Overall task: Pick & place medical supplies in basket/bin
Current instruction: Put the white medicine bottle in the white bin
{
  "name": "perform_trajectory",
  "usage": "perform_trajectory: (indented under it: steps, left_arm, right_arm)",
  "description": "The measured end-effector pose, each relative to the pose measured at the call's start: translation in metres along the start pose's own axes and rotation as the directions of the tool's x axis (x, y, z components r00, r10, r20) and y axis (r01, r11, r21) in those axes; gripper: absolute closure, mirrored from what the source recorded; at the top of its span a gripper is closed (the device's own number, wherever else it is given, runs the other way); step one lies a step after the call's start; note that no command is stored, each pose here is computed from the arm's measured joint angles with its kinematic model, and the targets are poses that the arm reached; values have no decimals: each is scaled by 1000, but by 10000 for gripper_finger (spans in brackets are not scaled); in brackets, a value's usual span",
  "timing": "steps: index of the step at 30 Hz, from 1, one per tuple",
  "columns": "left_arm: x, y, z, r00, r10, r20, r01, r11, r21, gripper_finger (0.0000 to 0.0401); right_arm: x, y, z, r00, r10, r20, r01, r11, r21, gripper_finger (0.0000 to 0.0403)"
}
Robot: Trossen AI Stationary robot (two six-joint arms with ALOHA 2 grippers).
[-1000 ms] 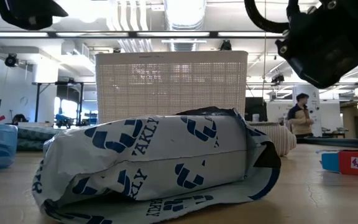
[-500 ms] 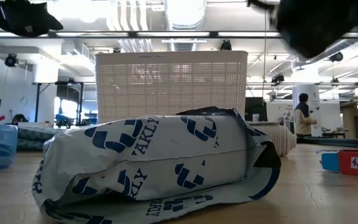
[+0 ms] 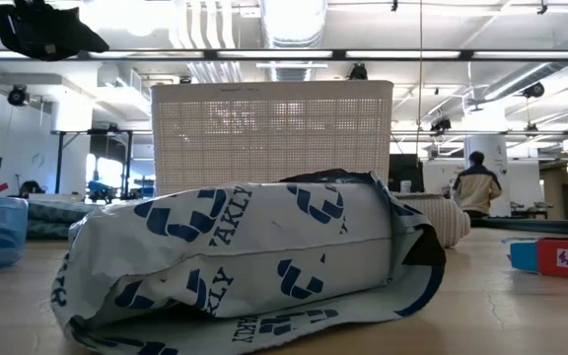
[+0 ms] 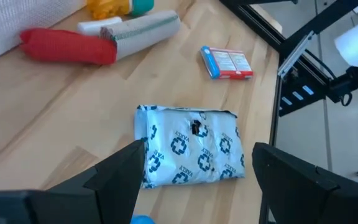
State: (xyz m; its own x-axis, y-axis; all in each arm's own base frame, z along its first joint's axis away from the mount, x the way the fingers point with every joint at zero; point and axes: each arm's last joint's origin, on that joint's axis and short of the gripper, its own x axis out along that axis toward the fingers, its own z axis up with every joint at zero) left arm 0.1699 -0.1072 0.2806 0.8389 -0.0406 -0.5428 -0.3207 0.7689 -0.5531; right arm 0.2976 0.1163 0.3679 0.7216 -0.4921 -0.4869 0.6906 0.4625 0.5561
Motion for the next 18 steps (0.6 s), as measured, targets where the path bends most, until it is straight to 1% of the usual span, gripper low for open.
perform_trajectory:
  steps: [2,4,6,8,10,12,13,15,17,18]
  left_arm:
    - [0,0,0,1000,0,0,0,1000,-7,125]
    - [0,0,0,1000,2,2,-2,1000,-17,126]
    - [0,0,0,1000,6,8,-6,1000,-26,126]
    - [0,0,0,1000,7,11,-7,999,-41,126]
    - [0,0,0,1000,12,18,-11,998,-58,126]
    - [0,1,0,1000,13,20,-11,998,-65,126]
    - [0,1,0,1000,15,19,-13,997,-78,126]
    - [1,2,0,999,24,23,-22,995,-102,126]
    - [3,2,-2,999,40,32,-36,993,-111,125]
    - [5,3,-3,998,49,31,-46,993,-111,125]
  right_arm:
    - [11,-2,36,996,9,91,-6,1000,-28,200]
    - [28,-7,69,989,5,149,6,998,-70,202]
    - [45,-18,98,984,-31,176,50,993,-109,207]
    - [62,-34,125,981,-80,176,103,986,-130,210]
    - [80,-52,145,985,-117,124,133,982,-135,210]
    - [97,-69,159,994,-112,19,114,987,-111,204]
    - [105,-77,165,995,-95,-43,91,992,-84,198]
    - [118,-83,172,991,-18,-135,12,999,-45,186]
    - [127,-86,174,985,18,-172,-26,999,-45,172]
    - [130,-87,173,984,14,-177,-25,998,-58,163]
